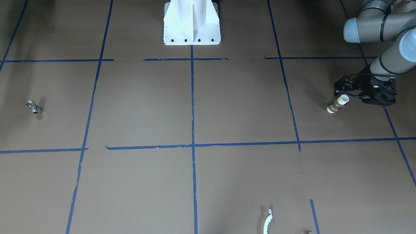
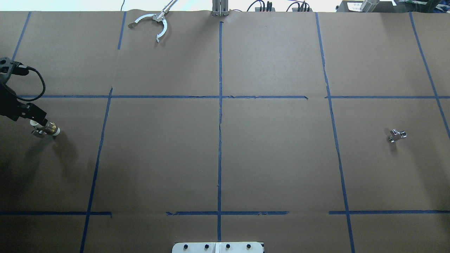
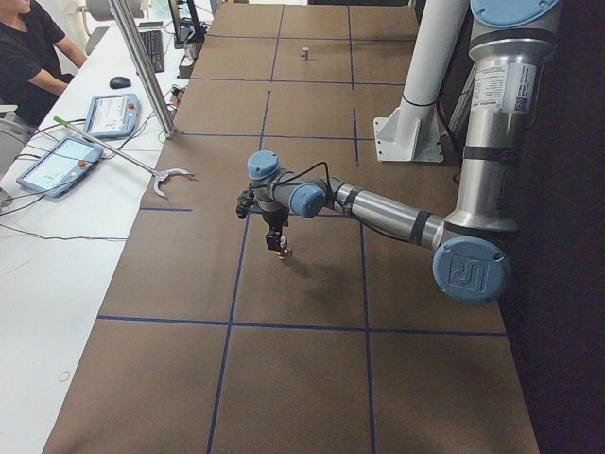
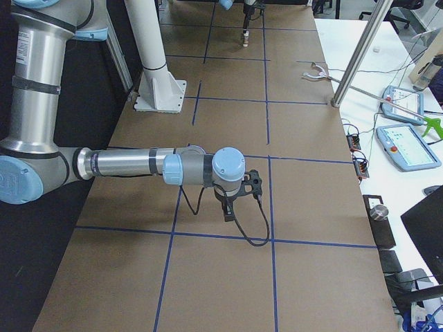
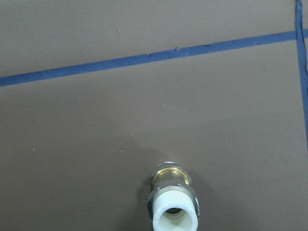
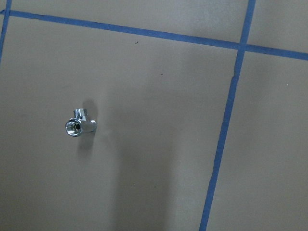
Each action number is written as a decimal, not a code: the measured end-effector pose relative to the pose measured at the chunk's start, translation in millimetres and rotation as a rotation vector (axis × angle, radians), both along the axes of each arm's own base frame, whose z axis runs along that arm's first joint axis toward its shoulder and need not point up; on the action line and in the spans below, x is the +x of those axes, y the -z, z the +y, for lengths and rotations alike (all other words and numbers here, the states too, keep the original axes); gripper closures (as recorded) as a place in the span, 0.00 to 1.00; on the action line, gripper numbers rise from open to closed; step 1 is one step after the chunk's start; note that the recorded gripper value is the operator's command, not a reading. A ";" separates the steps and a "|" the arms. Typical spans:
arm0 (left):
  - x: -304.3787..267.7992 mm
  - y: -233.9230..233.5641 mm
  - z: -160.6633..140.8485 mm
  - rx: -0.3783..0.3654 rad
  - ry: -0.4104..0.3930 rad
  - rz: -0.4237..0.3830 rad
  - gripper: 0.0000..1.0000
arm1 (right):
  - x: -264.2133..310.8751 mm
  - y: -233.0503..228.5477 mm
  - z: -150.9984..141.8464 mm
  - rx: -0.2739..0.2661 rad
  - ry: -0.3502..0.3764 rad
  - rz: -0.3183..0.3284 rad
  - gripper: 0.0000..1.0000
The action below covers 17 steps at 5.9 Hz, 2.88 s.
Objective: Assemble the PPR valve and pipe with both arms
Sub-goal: 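Lower the left gripper onto the brass-and-white valve and grasp it, then carry the valve with the left gripper to the table center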
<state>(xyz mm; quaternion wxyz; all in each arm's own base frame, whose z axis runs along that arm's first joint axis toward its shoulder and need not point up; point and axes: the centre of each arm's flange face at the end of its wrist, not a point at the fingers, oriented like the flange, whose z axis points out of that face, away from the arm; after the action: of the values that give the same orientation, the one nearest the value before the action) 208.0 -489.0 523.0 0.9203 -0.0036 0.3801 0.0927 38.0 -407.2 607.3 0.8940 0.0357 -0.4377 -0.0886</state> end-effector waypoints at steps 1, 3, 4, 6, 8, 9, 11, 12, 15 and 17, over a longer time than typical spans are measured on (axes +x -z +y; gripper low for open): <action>3.8 -1.3 -2.0 -0.002 -0.005 -0.001 0.12 | 0.1 0.1 0.0 0.000 -0.001 0.000 0.00; 6.3 -3.1 -4.8 -0.002 -0.009 -0.004 0.12 | 0.2 0.3 0.0 0.000 -0.001 -0.001 0.00; 7.5 -2.5 -6.8 0.000 -0.010 -0.004 0.17 | 0.2 0.3 0.0 0.000 -0.001 -0.001 0.00; 8.3 -5.2 -8.1 -0.004 -0.011 -0.006 0.55 | 0.2 0.4 0.0 0.000 -0.001 -0.001 0.00; 8.3 -6.6 -8.0 -0.005 -0.011 -0.007 1.00 | 0.2 0.4 0.0 0.000 -0.001 -0.002 0.00; 8.1 -3.9 -7.8 -0.002 -0.010 -0.005 1.00 | 0.1 0.4 0.0 -0.001 -0.001 -0.002 0.00; 4.5 48.6 -4.7 0.035 0.035 0.043 1.00 | -0.1 0.7 0.0 0.000 -0.001 -0.002 0.00; 20.2 105.7 -7.1 0.036 0.089 0.098 1.00 | -0.1 0.9 0.0 0.001 0.000 -0.002 0.00; 193.5 283.6 20.1 -0.076 0.124 0.207 1.00 | 0.1 2.7 -0.3 0.017 0.007 -0.003 0.00; 313.3 387.7 30.4 -0.151 0.211 0.202 1.00 | 0.1 6.4 -0.6 0.027 0.007 -0.003 0.00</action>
<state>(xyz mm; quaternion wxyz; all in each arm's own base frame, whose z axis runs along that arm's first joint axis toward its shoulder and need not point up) 521.3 -458.6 135.3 0.8792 -0.0235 0.4747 -0.0336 38.1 -407.8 600.9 0.8925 0.0463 -0.4379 -0.0976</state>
